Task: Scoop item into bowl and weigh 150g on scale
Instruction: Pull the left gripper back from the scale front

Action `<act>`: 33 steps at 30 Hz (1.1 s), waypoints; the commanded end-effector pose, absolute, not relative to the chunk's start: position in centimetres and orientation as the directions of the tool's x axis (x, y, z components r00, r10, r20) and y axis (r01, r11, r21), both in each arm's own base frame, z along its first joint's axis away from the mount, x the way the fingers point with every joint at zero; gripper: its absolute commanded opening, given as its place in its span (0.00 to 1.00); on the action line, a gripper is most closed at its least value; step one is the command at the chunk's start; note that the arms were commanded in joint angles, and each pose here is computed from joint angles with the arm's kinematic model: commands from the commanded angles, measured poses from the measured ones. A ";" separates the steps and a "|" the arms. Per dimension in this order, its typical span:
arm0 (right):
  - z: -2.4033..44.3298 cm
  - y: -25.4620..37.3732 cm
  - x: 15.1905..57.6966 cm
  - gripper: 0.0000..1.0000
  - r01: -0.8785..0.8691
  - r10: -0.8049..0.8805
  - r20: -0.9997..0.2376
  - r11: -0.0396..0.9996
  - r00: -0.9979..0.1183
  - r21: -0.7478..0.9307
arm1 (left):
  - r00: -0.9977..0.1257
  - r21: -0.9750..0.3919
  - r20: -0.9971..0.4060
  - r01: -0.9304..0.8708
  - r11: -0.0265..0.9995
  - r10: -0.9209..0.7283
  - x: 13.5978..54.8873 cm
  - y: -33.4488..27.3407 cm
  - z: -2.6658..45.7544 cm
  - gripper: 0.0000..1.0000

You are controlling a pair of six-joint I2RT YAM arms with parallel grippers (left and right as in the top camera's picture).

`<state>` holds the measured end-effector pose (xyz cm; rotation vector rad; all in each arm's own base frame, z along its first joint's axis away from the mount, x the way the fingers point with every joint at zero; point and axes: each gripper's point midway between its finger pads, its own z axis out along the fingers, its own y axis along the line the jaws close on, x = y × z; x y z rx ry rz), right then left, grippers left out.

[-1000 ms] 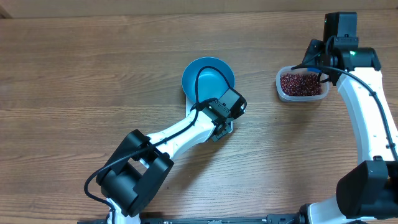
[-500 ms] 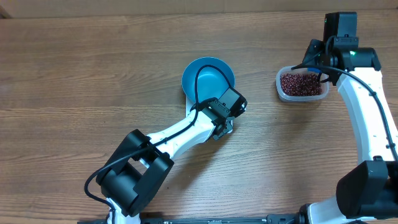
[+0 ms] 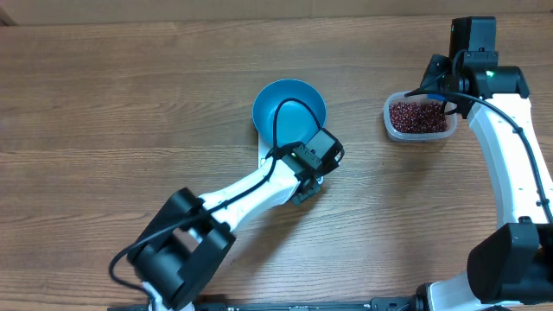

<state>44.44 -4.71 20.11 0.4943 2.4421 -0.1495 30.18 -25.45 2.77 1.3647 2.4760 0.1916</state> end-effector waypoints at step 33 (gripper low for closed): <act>21.4 -4.9 44.9 0.04 0.389 0.319 -0.637 0.921 -0.701 0.032 | -0.547 0.037 -0.757 0.509 0.860 0.357 29.9 -15.8 27.0 0.99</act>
